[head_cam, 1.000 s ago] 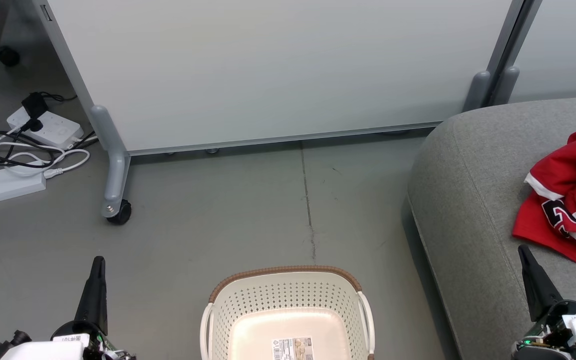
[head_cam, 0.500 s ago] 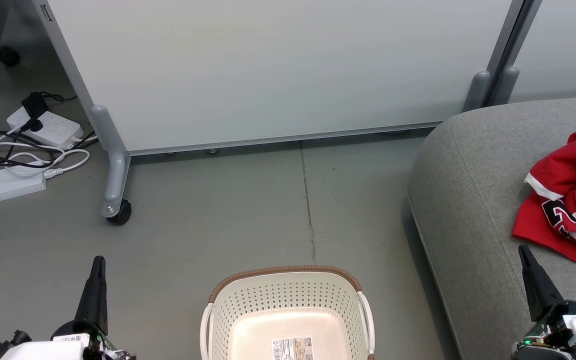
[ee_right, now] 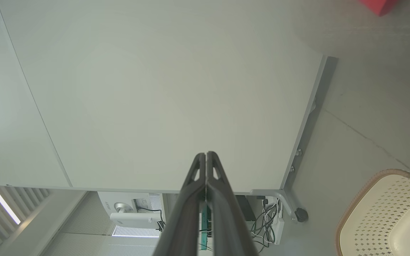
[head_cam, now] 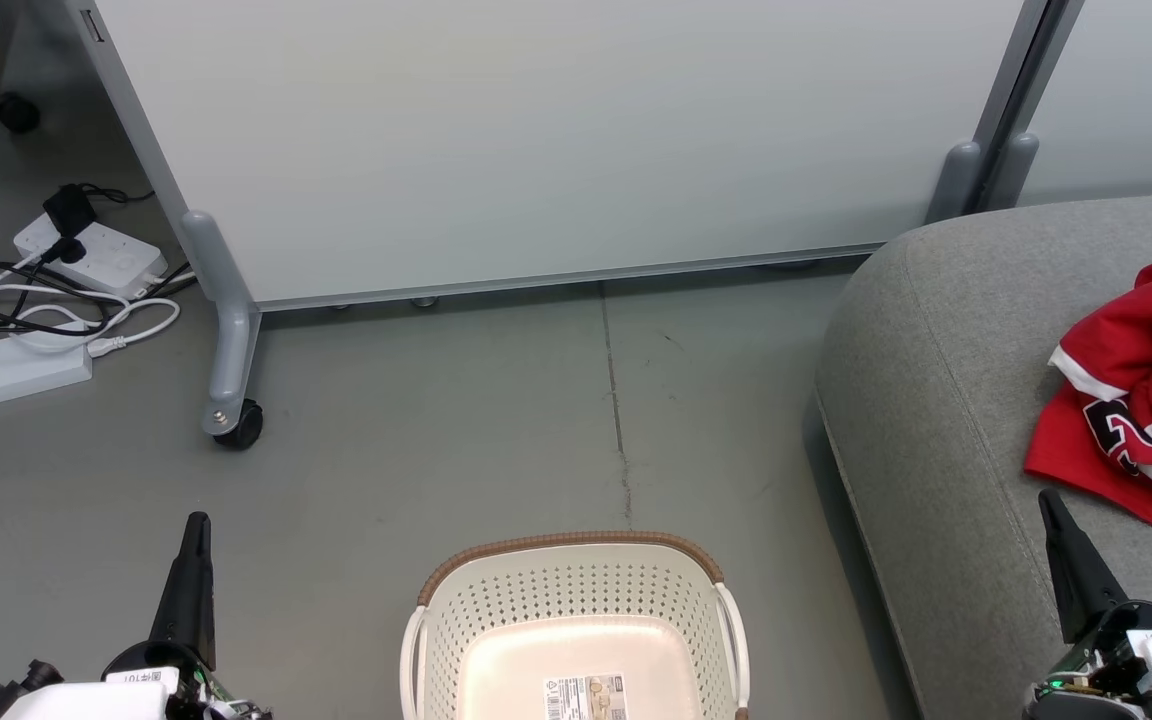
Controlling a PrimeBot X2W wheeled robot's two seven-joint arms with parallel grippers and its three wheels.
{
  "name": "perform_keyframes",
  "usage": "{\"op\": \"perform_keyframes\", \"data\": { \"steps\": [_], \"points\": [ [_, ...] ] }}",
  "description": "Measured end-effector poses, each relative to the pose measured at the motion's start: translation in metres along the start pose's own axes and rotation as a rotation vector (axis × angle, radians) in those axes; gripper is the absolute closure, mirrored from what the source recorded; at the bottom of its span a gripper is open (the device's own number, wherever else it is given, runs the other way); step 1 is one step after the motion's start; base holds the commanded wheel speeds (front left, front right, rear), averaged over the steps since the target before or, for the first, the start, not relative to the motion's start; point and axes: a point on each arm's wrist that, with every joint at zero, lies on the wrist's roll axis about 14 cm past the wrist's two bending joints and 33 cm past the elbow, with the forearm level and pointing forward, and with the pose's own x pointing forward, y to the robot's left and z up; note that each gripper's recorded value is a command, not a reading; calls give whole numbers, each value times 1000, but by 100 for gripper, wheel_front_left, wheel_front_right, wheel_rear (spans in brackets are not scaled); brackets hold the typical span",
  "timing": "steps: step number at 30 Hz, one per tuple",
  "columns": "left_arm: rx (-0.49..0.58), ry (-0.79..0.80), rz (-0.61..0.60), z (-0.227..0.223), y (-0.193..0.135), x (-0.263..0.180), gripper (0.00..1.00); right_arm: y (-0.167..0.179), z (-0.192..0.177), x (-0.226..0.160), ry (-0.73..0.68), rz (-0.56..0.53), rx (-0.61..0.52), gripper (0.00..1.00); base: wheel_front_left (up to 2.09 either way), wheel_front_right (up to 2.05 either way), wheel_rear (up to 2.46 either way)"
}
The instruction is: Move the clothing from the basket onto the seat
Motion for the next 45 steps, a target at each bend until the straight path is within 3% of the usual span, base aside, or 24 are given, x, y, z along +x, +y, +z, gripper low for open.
{"op": "perform_keyframes", "data": {
  "steps": [45],
  "points": [
    [0, 2, 0, 0, 0, 0, 100, 0, 0, 0, 2, 0, 0, 100, 0, 0, 0]
  ]
}}
